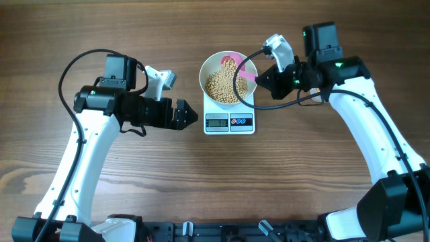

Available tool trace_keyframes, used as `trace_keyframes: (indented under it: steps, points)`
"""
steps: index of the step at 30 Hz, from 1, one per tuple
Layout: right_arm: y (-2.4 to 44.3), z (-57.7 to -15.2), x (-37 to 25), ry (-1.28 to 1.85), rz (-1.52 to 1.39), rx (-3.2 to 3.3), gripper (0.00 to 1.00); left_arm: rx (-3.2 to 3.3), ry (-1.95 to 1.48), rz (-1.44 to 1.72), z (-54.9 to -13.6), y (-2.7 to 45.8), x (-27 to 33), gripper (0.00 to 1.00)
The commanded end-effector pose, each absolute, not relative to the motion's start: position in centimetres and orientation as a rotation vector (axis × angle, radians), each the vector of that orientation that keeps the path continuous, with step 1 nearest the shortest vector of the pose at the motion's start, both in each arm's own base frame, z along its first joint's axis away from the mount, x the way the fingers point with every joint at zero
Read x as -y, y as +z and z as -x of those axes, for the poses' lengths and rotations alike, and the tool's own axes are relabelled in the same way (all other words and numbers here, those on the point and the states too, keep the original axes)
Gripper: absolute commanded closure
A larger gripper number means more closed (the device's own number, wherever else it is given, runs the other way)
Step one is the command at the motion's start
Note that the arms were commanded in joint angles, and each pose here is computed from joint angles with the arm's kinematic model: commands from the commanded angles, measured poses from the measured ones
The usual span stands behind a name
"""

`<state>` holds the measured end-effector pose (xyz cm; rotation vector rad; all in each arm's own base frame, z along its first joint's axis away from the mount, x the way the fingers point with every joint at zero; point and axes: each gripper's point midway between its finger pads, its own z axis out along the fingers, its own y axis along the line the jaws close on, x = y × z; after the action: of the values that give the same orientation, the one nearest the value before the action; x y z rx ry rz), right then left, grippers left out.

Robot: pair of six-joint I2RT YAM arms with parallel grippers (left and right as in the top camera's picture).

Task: Scoop item into bowl and weigh 150g on scale
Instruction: 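Lift the filled scoop and carry it left over the white bowl, then tip the scoop to pour soybeans into the white bowl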

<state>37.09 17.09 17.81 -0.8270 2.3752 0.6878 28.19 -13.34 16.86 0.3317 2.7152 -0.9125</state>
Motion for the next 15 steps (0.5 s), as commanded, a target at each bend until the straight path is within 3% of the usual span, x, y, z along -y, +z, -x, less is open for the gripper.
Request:
trace_keyframes:
  steps: [1,15]
  points:
    - [18.6,-38.1,-16.5,0.567,0.854,-2.338,0.96,-2.707,-0.934,-0.352,-28.0,16.7,13.5,0.0]
    - [19.2,-39.1,-15.5,0.385,0.956,-2.263,0.96,-2.707,-0.933,-0.352,-28.0,16.7,13.4,0.0]
